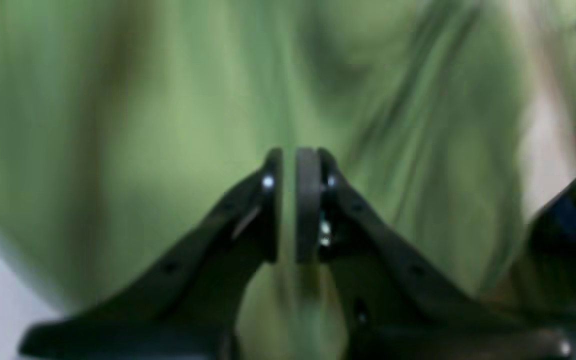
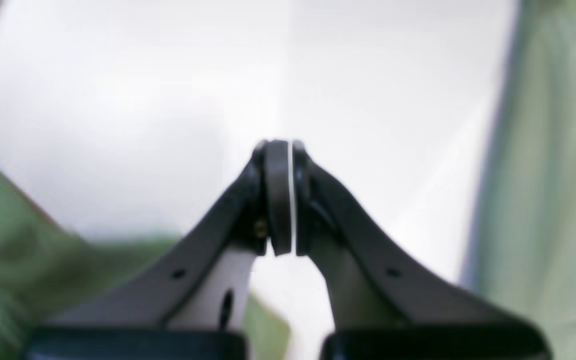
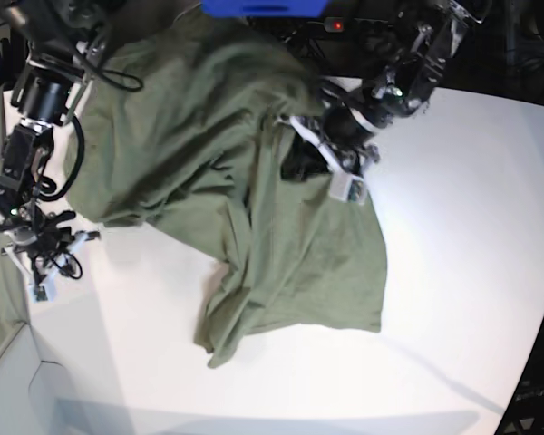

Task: Layout the t-shirt on the table in an organized manner, then fold the t-shirt properly
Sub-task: 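Lift the shirt with both grippers and drag it across the table, then pull the shirt edges apart with both grippers to spread it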

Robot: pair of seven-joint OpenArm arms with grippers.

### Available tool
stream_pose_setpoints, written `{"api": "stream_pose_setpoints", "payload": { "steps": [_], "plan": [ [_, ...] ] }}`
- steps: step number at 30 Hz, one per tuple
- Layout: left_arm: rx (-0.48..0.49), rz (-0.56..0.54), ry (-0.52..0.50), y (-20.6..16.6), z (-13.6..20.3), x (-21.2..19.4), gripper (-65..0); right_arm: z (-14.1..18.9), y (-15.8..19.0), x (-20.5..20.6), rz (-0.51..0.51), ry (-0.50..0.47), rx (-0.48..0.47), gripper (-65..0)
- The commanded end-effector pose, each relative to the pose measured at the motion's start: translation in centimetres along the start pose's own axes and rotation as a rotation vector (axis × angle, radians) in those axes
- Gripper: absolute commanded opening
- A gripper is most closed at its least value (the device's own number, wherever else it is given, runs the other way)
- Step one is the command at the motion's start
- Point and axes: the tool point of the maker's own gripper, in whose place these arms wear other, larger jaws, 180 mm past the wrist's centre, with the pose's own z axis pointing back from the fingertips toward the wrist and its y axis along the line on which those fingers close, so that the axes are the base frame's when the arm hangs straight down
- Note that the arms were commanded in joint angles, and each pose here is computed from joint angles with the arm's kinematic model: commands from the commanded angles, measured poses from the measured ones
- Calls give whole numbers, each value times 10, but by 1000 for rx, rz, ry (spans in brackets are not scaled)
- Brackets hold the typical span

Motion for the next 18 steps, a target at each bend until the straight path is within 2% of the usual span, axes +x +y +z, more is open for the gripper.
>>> {"api": "stream_pose_setpoints", "payload": {
  "steps": [1, 3, 7, 13, 18],
  "plan": [
    [17, -16, -54, 7, 5, 19, -600, 12, -15, 23, 9, -75, -39, -650],
    [42, -28, -110, 17, 6, 43, -600, 25, -17, 23, 18, -96, -63, -650],
    [103, -48, -170, 47, -3, 76, -600, 45, 19, 4, 34, -108, -41, -650],
    [183, 5, -140, 89, -50, 87, -600, 71, 84, -44, -39, -59, 31, -650],
    [240, 78, -87, 114, -91, 86, -600, 87, 121, -83, -115, 10, 77, -650]
  ]
}}
